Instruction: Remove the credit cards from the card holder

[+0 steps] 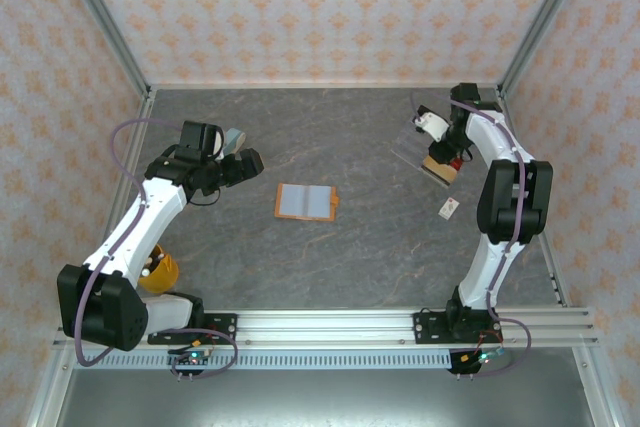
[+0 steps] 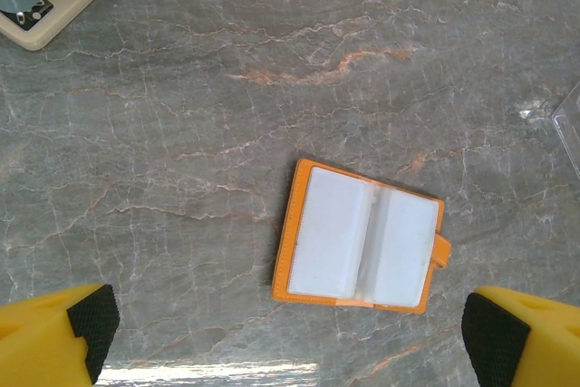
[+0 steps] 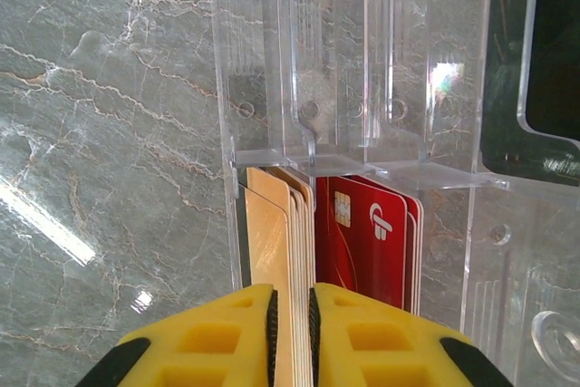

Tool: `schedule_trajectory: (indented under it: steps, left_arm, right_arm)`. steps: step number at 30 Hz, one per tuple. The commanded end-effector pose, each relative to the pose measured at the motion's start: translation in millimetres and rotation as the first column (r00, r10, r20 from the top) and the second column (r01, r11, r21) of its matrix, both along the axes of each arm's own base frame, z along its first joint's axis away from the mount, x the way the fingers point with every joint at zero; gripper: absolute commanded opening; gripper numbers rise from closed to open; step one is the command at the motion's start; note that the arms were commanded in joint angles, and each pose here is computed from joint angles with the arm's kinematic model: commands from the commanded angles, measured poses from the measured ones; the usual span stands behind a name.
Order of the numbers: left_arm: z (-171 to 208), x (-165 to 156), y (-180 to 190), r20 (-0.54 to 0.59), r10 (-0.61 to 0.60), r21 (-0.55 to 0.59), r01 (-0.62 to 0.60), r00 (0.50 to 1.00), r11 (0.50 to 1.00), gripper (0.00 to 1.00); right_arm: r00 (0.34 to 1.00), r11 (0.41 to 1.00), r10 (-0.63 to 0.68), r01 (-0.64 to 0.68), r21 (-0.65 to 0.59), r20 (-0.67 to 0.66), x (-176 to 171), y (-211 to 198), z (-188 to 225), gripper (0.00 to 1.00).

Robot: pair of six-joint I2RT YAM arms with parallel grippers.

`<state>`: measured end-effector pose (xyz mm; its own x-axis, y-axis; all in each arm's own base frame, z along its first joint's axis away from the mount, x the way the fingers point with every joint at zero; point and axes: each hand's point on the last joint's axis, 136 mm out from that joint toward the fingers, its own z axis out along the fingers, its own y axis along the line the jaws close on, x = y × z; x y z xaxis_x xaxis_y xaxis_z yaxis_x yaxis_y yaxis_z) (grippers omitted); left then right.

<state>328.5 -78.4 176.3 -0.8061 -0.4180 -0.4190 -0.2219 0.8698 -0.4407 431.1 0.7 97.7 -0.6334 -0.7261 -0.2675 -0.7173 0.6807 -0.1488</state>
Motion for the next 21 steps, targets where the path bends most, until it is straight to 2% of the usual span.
schedule_trajectory:
  steps: [1, 4, 7, 9, 11, 16, 19, 21]
  left_arm:
    - [-4.5, -0.4, 1.8, -0.012, 0.0, 0.0, 0.0, 1.0, 1.0, 1.0]
    - [-8.3, 1.9, -1.9, -0.02, -0.01, -0.019, 0.01, 1.0, 1.0, 1.0]
    - [-16.7, 4.2, -10.3, -0.042, -0.029, -0.055, 0.027, 0.999, 0.998, 1.0]
    - [-23.6, 6.4, -18.6, -0.055, -0.044, -0.092, 0.039, 0.998, 0.995, 0.97]
    - [-31.9, 7.3, -26.3, -0.075, -0.061, -0.112, 0.053, 0.995, 0.992, 0.95]
    - [-49.6, 10.7, -53.0, -0.114, -0.113, -0.146, 0.096, 0.987, 0.985, 0.83]
    - [-59.4, 12.6, -69.8, -0.135, -0.148, -0.143, 0.128, 0.98, 0.981, 0.75]
    - [-68.6, 14.1, -76.7, -0.156, -0.155, -0.124, 0.137, 0.975, 0.983, 0.72]
  right_arm:
    - [0.996, 0.997, -0.038, 0.032, 0.069, 0.078, 3.0, 7.0, 38.5, 0.22]
    - [0.986, 0.976, -0.122, 0.098, 0.193, 0.117, 1.4, 22.6, 63.8, 0.25]
    - [0.959, 0.926, -0.243, 0.186, 0.329, 0.143, 2.8, 42.0, 83.2, 0.27]
    - [0.902, 0.845, -0.415, 0.332, 0.419, 0.123, 8.8, 47.8, 91.0, 0.27]
    - [0.845, 0.761, -0.53, 0.434, 0.482, 0.076, 9.7, 58.9, 93.8, 0.25]
    - [0.71, 0.575, -0.702, 0.61, 0.545, -0.054, 1.4, 92.3, 78.7, 0.25]
    - [0.648, 0.502, -0.746, 0.699, 0.509, -0.155, -11.1, 111.7, 63.3, 0.27]
    - [0.634, 0.461, -0.729, 0.733, 0.5, -0.257, -22.5, 135.9, 53.8, 0.29]
